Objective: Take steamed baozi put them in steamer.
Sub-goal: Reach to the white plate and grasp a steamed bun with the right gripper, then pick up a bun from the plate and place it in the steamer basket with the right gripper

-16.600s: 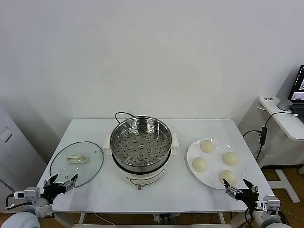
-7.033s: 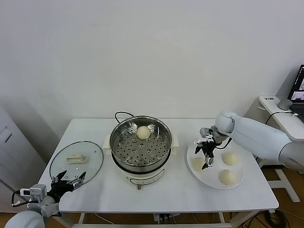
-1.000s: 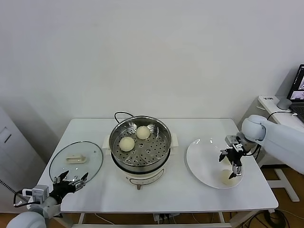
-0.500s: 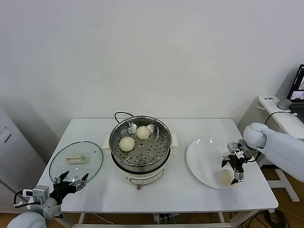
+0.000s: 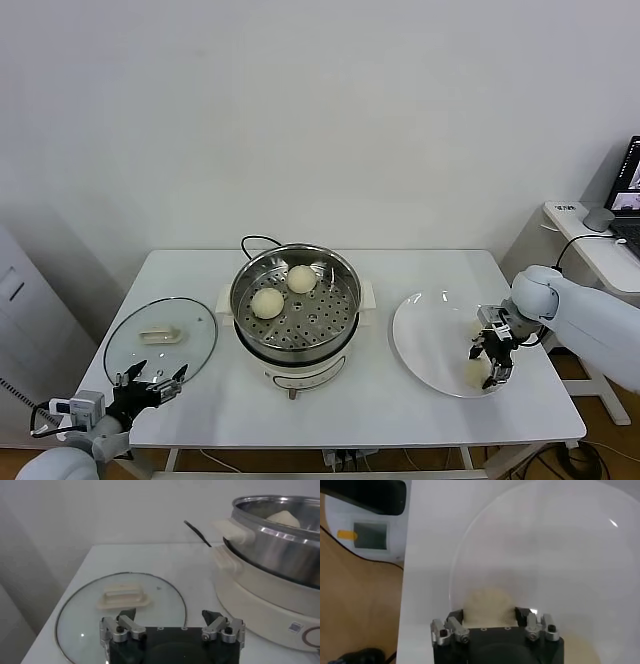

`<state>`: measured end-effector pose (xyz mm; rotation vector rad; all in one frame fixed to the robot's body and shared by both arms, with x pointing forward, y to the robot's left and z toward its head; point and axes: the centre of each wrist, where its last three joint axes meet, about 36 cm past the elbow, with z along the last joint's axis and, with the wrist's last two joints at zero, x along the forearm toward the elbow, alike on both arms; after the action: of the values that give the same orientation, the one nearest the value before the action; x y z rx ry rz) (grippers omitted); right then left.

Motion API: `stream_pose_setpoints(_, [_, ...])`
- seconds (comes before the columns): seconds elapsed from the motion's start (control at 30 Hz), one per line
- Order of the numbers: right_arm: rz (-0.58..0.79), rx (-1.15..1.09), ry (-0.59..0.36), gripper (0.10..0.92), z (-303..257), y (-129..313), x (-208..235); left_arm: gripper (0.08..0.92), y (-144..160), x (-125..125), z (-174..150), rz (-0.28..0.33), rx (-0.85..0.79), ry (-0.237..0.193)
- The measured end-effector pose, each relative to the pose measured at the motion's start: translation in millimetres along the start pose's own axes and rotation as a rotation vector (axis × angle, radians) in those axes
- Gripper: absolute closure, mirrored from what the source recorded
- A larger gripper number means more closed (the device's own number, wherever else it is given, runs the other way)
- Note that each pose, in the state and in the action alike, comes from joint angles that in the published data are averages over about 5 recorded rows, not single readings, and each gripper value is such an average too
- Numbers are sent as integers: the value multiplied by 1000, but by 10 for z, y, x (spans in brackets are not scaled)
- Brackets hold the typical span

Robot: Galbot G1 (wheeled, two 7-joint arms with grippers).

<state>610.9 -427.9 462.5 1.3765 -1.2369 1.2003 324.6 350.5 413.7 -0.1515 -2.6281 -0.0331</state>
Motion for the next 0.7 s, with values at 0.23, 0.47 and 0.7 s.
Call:
stream_pose_setpoints(0.23, [1, -3, -7, 506, -20, -18, 36, 177, -13, 6, -11, 2, 1, -2])
stream_pose_setpoints(0.47, [12, 22, -25, 509, -129, -107, 234, 177, -25, 11, -21, 2, 1, -4])
stream_pose_setpoints(0.7, [93, 116, -73, 506, -477, -440, 786, 177, -25, 15, -36, 3, -5, -6])
